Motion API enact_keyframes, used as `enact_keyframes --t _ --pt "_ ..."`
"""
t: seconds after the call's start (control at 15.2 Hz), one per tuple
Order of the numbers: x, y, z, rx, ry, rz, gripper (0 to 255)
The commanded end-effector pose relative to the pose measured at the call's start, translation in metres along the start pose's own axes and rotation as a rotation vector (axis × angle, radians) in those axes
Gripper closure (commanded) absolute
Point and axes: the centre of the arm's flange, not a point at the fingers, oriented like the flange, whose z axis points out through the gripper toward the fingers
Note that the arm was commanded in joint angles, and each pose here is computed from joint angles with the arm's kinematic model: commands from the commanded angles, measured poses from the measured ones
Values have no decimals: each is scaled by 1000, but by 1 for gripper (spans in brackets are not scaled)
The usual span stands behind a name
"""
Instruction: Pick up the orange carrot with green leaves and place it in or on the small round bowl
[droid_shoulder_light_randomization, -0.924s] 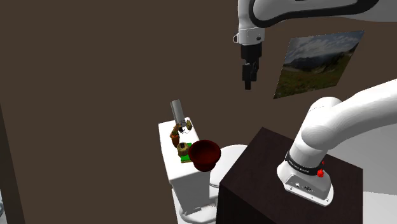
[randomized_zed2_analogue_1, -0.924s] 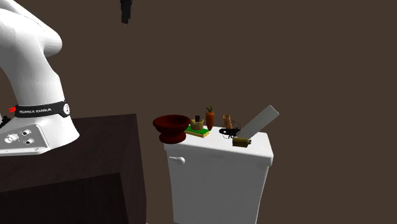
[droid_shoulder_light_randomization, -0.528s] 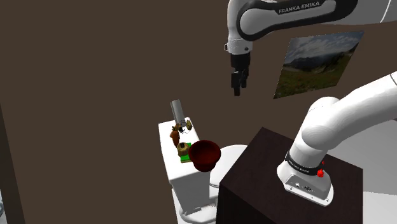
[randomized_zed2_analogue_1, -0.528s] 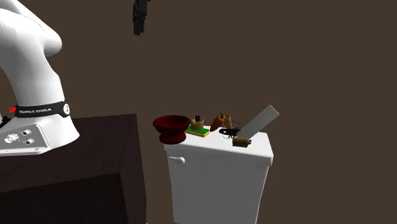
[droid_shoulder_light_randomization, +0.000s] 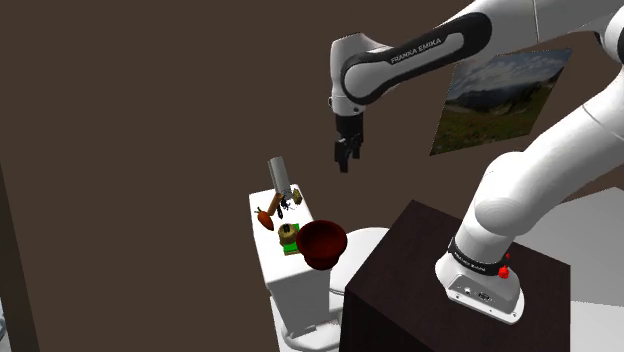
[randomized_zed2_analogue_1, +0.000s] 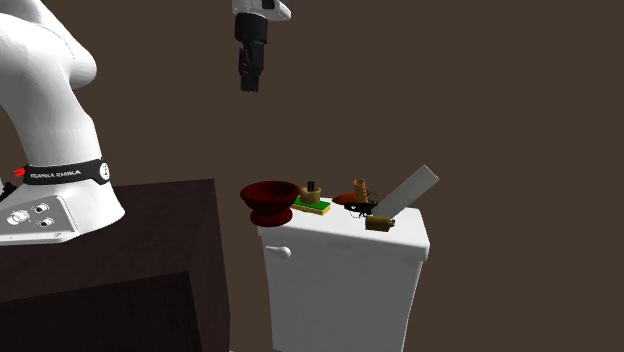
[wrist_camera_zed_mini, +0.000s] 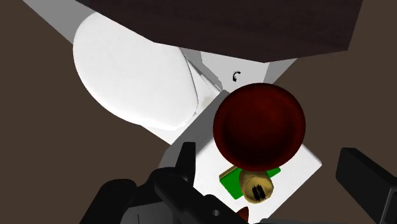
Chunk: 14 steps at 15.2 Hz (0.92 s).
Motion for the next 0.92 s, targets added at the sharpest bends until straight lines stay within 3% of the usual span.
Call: enact_keyframes --t 0.0,0.86 --pt "18 -5 14 1 15 1 0" --pt "143 -31 115 9 88 4 0"
